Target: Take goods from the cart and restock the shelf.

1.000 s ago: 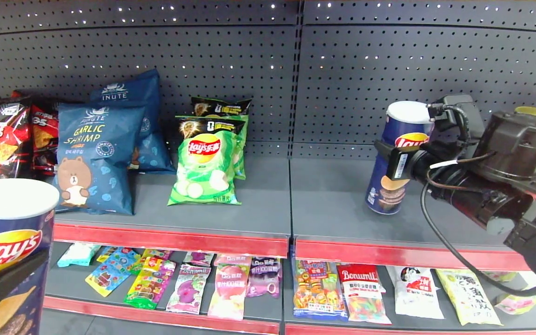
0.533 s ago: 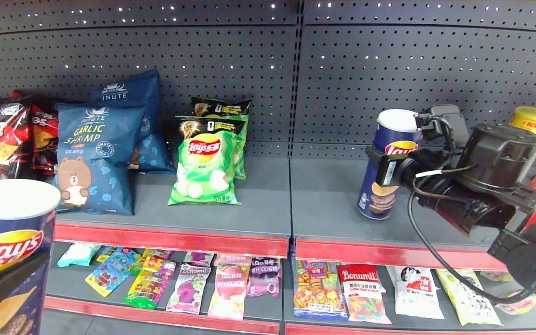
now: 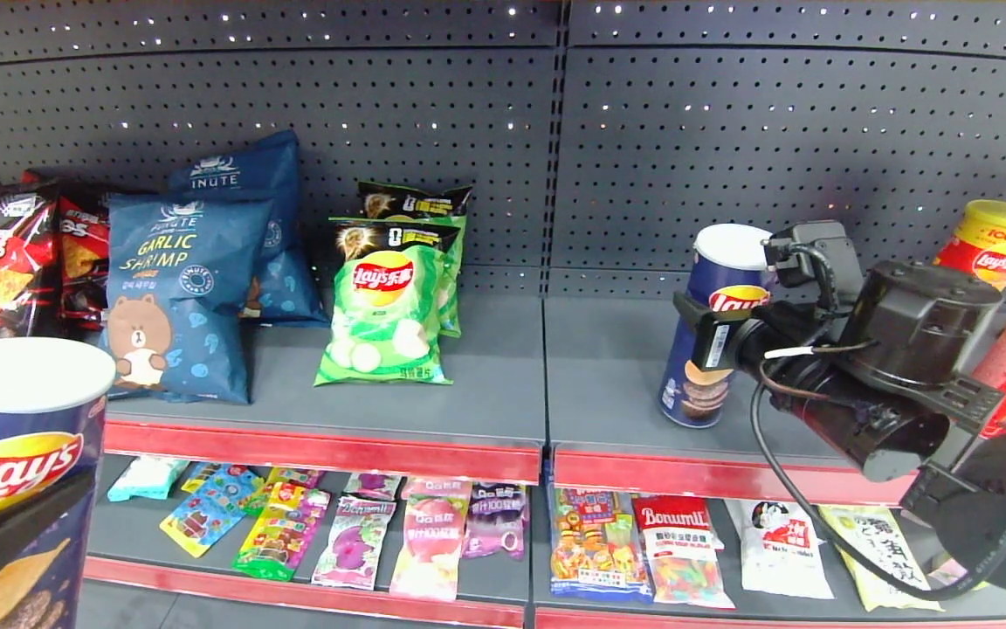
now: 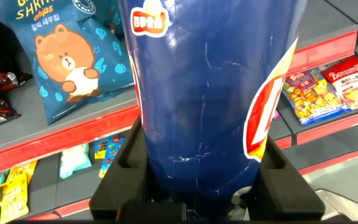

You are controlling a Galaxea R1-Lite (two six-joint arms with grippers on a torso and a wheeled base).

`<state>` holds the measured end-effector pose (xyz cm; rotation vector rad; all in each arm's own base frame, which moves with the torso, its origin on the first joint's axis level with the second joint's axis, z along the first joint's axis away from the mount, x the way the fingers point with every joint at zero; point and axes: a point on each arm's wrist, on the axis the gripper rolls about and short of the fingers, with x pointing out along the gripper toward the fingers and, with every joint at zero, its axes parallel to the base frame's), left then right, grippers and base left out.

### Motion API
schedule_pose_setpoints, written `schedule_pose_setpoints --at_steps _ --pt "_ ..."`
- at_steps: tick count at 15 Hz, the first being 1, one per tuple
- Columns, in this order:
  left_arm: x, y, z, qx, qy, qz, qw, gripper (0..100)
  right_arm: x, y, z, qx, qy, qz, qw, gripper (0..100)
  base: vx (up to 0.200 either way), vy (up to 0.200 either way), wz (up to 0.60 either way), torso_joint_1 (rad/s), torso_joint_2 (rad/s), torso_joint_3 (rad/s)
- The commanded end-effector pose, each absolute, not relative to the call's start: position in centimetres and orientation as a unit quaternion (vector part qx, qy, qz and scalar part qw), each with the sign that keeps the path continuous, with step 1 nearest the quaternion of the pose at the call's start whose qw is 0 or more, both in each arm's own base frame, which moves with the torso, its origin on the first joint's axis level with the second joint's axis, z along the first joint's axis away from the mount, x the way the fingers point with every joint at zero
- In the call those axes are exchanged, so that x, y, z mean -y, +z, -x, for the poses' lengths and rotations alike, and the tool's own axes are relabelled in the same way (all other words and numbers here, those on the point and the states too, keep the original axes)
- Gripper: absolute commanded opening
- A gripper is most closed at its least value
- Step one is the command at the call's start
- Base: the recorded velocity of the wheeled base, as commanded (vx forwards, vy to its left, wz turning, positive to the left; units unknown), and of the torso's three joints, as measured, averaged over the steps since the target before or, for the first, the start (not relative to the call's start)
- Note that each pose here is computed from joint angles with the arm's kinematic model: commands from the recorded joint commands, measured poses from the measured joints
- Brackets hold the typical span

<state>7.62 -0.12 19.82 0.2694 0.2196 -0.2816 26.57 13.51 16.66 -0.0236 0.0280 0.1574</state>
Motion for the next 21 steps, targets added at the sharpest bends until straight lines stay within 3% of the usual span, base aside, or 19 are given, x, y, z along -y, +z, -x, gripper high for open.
schedule_pose_setpoints --at_steps 1,19,20,21 --pt "0.11 19.84 -7.62 -0.109 -0.139 -0.133 0.975 0 -13.80 16.26 -26.60 -0.020 0.076 0.015 0.997 0 0.000 0.000 0.00 0.000 0.00 0.000" --pt "0.12 19.77 -7.56 -0.108 -0.139 -0.134 0.975 0 -13.71 15.64 -26.41 -0.027 0.048 0.021 0.998 0 0.000 0.000 0.00 0.000 0.00 0.000" --pt "0.12 19.64 -7.55 -0.111 -0.140 -0.133 0.975 0 -13.72 15.61 -26.43 -0.027 0.048 0.020 0.998 100 0.000 0.000 0.00 0.000 0.00 0.000" --pt "0.12 19.55 -7.55 -0.112 -0.140 -0.133 0.975 0 -13.94 15.57 -26.35 -0.028 0.051 0.019 0.998 100 0.000 0.000 0.00 0.000 0.00 0.000"
